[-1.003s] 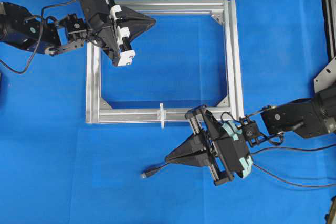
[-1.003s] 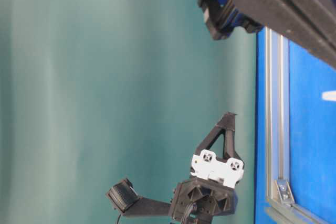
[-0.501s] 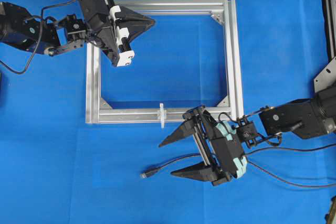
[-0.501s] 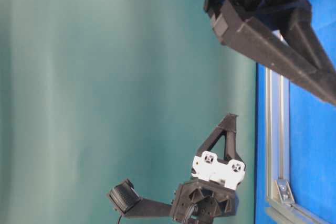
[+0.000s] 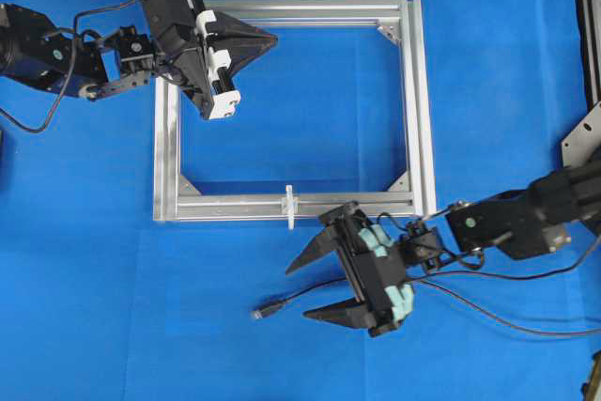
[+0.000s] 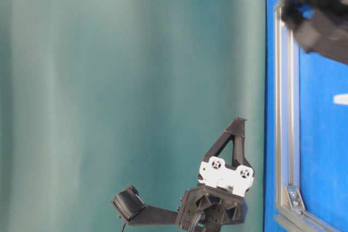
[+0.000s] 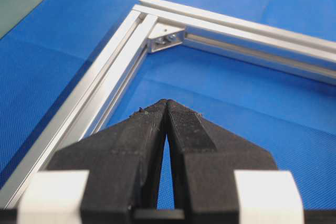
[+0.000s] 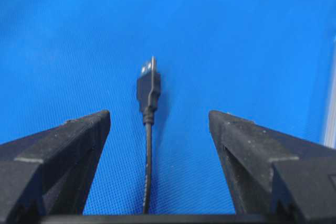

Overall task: Insert the wire through the string loop located in the center.
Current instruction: 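Lower the right gripper and close it on the USB cable near the plug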

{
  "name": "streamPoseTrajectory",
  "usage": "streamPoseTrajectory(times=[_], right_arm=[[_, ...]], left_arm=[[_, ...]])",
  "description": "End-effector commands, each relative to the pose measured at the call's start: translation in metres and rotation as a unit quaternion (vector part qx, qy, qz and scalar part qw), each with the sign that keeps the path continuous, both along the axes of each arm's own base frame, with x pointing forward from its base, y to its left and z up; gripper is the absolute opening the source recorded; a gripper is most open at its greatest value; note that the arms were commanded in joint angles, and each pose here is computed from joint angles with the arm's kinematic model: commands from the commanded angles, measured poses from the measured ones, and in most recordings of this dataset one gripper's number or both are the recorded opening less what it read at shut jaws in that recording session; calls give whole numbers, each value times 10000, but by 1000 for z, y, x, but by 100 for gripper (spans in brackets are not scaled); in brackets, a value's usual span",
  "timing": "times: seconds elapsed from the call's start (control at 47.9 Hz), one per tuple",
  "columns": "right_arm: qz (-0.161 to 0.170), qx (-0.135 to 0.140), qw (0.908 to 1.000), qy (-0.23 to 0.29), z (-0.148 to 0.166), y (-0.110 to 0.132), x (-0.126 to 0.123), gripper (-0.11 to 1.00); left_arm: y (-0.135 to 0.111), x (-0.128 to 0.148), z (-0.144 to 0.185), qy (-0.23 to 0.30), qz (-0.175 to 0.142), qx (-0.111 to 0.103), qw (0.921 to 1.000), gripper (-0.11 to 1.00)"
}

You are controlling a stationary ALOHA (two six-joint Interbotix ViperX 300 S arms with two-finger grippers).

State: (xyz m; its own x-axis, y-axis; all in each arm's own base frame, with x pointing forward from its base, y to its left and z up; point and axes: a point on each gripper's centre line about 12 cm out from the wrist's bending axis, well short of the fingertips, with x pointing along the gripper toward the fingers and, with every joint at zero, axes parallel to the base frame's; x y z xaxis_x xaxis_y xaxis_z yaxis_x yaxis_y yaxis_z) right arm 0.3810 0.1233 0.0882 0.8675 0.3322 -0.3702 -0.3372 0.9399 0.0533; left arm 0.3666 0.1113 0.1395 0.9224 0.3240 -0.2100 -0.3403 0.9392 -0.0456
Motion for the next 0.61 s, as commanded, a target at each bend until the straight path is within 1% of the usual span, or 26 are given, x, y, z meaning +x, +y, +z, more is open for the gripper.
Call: streamPoseTrajectory(times=[0.0,0.125,0.313,0.418,0.501,0.543,0.585], right_arm=[[1,106,9998,-173,5,4,8,75],[-22,146,9999,-67,-6,5,11,75],[-22,141,9999,-53,-7,5,11,75],[-92,166,9998,-30,-7,4,12,74],[-106,165,9998,1,-8,4,12,71],[-116,154,9998,30,-9,3,12,67],[-110,142,9998,58,-9,4,11,61]], left_arm=[[0,1,14,-194,-21,73,9998,0],[-1,1,14,-189,-19,64,9998,0],[-1,-1,13,-167,-19,58,9998,0],[-1,-1,13,-174,-19,60,9998,0],[-1,-1,13,-174,-19,60,9998,0],[-1,-1,13,-167,-20,57,9998,0],[-1,-1,13,-167,-20,57,9998,0]])
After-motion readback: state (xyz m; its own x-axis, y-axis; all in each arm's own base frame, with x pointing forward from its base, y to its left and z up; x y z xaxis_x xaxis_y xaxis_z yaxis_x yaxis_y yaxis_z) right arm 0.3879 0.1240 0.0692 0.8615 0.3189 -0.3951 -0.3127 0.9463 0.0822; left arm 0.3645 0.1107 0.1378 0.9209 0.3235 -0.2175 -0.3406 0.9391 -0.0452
